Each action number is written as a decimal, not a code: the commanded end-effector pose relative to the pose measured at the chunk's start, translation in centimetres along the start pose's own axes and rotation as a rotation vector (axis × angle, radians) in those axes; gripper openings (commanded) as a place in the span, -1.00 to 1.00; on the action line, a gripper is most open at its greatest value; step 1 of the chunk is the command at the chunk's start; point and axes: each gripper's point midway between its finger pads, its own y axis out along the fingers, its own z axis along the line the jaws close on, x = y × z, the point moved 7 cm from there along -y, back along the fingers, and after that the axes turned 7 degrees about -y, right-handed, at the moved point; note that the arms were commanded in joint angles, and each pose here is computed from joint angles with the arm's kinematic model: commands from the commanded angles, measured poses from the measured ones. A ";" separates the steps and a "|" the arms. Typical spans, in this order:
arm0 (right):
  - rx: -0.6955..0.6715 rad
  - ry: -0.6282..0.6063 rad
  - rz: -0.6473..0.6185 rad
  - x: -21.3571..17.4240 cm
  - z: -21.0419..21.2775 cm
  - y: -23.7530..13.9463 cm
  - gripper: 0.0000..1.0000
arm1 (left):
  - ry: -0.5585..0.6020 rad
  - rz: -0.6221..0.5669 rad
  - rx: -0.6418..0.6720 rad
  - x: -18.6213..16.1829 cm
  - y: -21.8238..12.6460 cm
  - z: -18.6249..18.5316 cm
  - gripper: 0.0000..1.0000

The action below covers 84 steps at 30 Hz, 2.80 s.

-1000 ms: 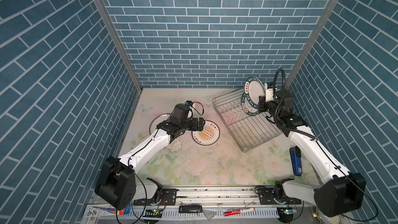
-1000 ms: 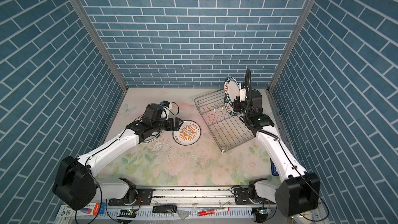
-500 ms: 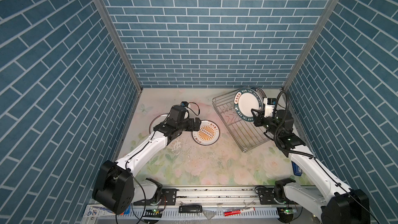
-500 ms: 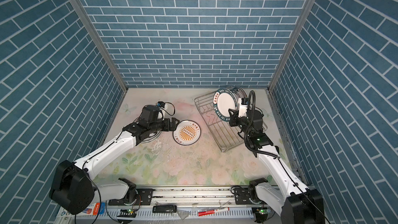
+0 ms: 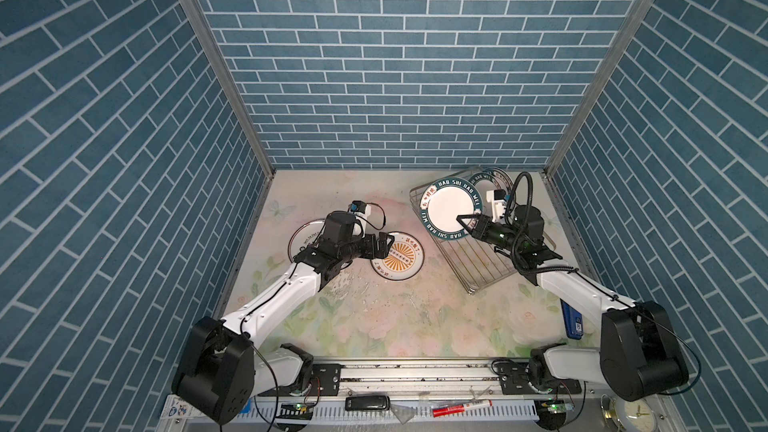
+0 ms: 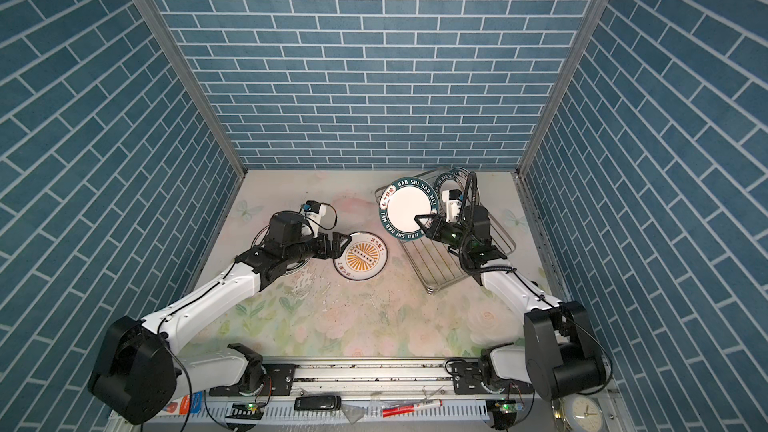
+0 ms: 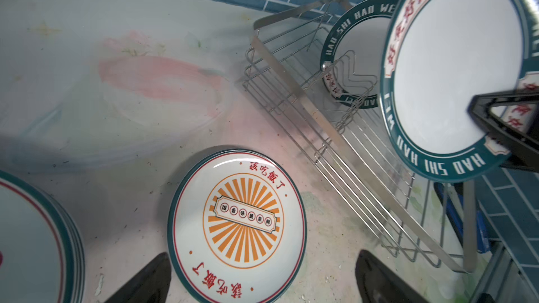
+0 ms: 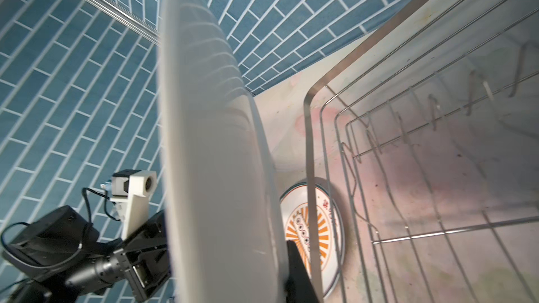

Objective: Unload the plates from the dish rack
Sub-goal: 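Grasp the green-rimmed plate rim with the right gripper and lift it out of the rack, then close the left gripper on the plate rim while the right gripper holds it, then open the right gripper and withdraw it while the left gripper lowers the plate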

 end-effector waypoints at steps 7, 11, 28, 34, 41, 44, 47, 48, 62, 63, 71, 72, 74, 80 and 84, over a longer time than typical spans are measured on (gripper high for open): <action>0.254 0.147 0.009 1.8 2.2 2.2 -1.00 | -0.018 -0.051 -0.166 1.1 -0.6 -2.0 0.99; 0.252 0.139 0.052 1.1 2.2 2.9 -1.00 | -0.032 -0.024 -0.240 1.2 -0.2 -2.8 0.99; 0.314 0.105 0.202 -2.7 4.4 7.4 -0.91 | -0.123 0.001 -0.303 1.1 2.0 -2.3 0.82; 0.311 0.096 0.222 -3.3 4.6 7.6 -0.81 | -0.132 -0.005 -0.320 1.3 2.0 -2.1 0.51; 0.295 0.057 0.251 -3.8 5.2 7.8 -0.74 | -0.184 0.008 -0.404 1.4 2.8 -1.8 0.13; 0.285 0.043 0.263 -4.0 5.3 7.9 -0.72 | -0.194 0.005 -0.415 1.4 2.9 -1.7 0.01; 0.278 0.034 0.277 -4.2 5.2 8.0 -0.68 | -0.193 0.001 -0.419 1.4 2.9 -1.7 -0.16; 0.277 0.036 0.279 -4.2 5.1 8.1 -0.65 | -0.194 0.001 -0.421 1.4 2.9 -1.7 -0.21; 0.250 -0.041 0.266 -4.0 5.4 7.6 -0.16 | -0.204 0.018 -0.455 1.2 3.3 -1.8 -0.83; 0.245 -0.047 0.265 -4.0 5.4 7.6 -0.11 | -0.207 0.018 -0.448 1.2 3.3 -1.7 -0.86; 0.099 -0.165 0.237 -3.2 5.5 5.9 0.09 | -0.180 -0.019 -0.386 1.5 2.0 -1.4 -0.98; 0.062 -0.198 0.236 -3.1 5.5 5.4 0.11 | -0.175 -0.030 -0.373 1.7 1.6 -1.3 -1.00; -0.016 -0.252 0.220 -2.7 5.4 4.6 0.18 | -0.174 -0.051 -0.347 1.9 1.0 -1.2 -1.00; -0.236 -0.386 0.142 -1.1 5.4 1.4 0.33 | -0.168 -0.116 -0.210 2.5 -1.3 -0.1 -1.00; -0.390 -0.458 0.064 0.0 5.3 -1.1 0.52 | -0.168 -0.160 0.046 2.2 -3.8 1.7 -1.00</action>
